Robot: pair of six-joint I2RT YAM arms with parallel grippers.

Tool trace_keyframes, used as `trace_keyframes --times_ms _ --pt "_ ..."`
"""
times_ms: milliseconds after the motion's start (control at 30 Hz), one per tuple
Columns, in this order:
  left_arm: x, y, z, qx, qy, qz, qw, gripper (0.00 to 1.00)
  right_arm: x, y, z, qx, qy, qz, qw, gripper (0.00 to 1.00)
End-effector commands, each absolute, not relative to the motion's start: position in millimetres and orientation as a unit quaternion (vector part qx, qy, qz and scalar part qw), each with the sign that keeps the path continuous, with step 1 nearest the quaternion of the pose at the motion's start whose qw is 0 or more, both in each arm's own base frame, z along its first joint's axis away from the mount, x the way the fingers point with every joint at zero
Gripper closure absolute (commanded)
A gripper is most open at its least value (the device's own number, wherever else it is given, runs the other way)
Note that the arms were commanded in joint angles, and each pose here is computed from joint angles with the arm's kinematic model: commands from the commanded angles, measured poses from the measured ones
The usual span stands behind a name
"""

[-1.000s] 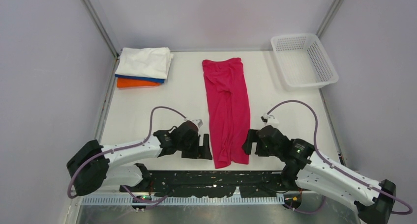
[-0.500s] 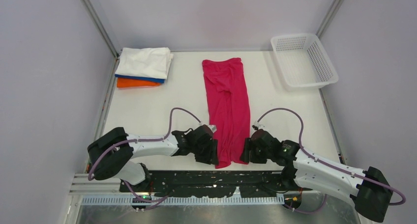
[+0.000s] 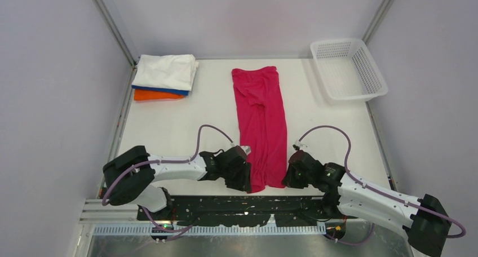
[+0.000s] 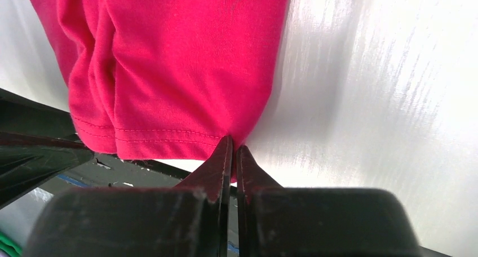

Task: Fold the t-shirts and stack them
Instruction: Grab the bottom of the folded rectangular tshirt with both arms

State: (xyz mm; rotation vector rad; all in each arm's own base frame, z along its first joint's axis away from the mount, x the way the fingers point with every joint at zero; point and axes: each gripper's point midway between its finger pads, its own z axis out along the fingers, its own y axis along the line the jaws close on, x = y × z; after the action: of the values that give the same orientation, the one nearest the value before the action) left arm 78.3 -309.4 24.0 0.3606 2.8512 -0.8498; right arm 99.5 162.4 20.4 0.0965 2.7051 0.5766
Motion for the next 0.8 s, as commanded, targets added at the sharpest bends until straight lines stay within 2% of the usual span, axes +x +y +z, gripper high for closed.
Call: trace_keyframes --times_ms 0,167,233,267,300,567,767 --pt "77.8 -316.6 19.7 0.130 0.950 -0.276 0.072 0.60 106.6 156.4 29.0 0.055 0.954 0.203 0.213 0.95" --pt "79.3 -318.6 16.0 0.137 0.954 -0.259 0.072 0.68 107.1 152.9 30.7 0.065 0.951 0.205 0.221 0.95" --pt "80.3 -316.1 13.2 0.136 0.956 -0.247 0.073 0.81 107.5 155.5 31.5 0.065 0.949 0.212 0.222 0.95" --pt "80.4 -314.7 12.3 0.136 0.957 -0.244 0.074 0.94 107.4 155.9 31.4 0.066 0.949 0.213 0.221 0.95" --pt "81.1 -313.8 12.9 0.135 0.958 -0.242 0.075 1.00 107.8 156.5 31.6 0.065 0.949 0.214 0.222 0.95" --pt "88.0 -292.4 35.2 0.134 0.951 -0.245 0.134 1.00 100.9 167.6 38.1 0.031 0.944 0.249 0.212 0.95" --pt "74.2 -281.5 41.7 0.156 0.948 -0.249 0.121 1.00 83.1 198.1 45.2 -0.015 0.928 0.329 0.171 0.95"
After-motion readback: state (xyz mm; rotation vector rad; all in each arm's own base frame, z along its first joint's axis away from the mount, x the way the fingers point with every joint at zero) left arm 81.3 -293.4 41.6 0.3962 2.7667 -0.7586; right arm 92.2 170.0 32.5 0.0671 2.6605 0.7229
